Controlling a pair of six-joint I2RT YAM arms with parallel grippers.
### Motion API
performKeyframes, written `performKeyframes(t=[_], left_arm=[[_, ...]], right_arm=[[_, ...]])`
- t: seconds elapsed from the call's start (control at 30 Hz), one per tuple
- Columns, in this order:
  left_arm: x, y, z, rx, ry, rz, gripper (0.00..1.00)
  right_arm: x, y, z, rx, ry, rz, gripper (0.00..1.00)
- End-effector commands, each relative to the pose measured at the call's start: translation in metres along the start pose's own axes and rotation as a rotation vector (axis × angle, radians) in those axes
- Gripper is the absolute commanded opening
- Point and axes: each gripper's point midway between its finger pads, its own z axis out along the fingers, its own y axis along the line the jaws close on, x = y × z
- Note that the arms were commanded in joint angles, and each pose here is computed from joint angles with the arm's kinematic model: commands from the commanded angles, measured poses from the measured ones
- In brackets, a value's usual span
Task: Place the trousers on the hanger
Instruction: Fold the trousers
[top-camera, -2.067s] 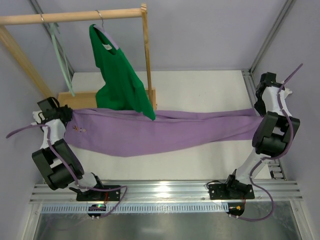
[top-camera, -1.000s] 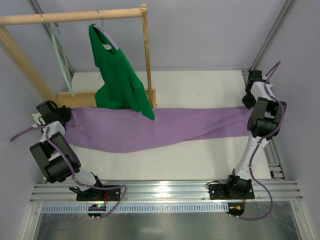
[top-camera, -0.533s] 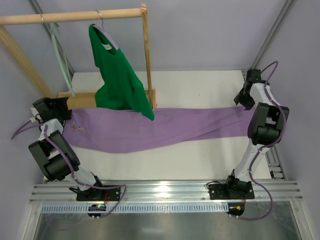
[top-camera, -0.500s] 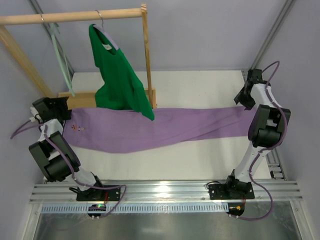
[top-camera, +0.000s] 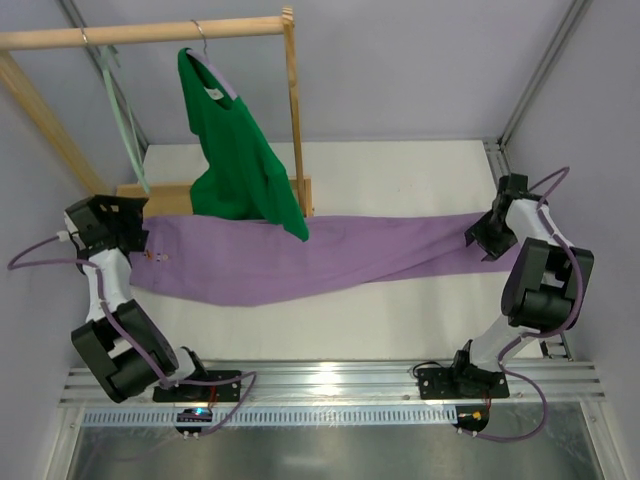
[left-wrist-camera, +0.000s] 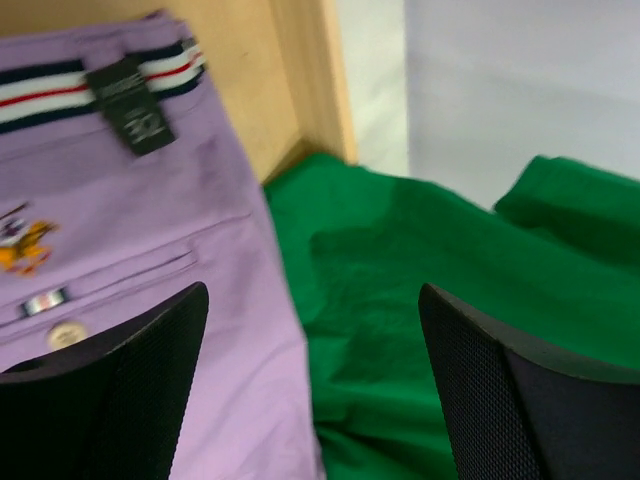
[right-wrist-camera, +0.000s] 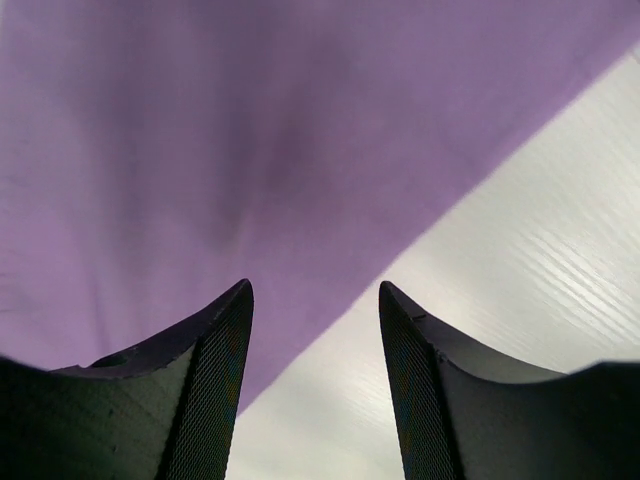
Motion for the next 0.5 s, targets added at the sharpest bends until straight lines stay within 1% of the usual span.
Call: performKeyframes(t=[0.0, 0.03, 0.1, 0.2, 0.37, 0.47], left_arm=[[0.017, 0.031, -0.018, -0.096, 0.039, 0.06, 0.85], [0.019, 0.036, -0.02, -0.109, 0.043, 0.07, 0.85], [0.024, 0.044, -0.026, -0.129, 0.054, 0.091, 0.85], [0.03, 0.063, -0.028, -0.175, 0.063, 0.102, 0.85], [0.03, 0.085, -0.03, -0.248, 0.064, 0.107, 0.82], [0.026, 0.099, -0.031, -0.286, 0.085, 0.085, 0.77]], right_arm=[[0.004, -0.034, -0.005, 0.033, -0.031, 0.103, 0.56], [0.003, -0.039, -0.002, 0.03, -0.038, 0.118, 0.56], [0.011, -0.057, 0.009, 0.053, -0.011, 0.153, 0.56], [0.012, -0.061, 0.019, 0.059, -0.012, 0.162, 0.56], [0.002, -0.048, 0.017, -0.002, -0.018, 0.155, 0.55], [-0.003, -0.039, 0.008, -0.048, -0.03, 0.153, 0.55]])
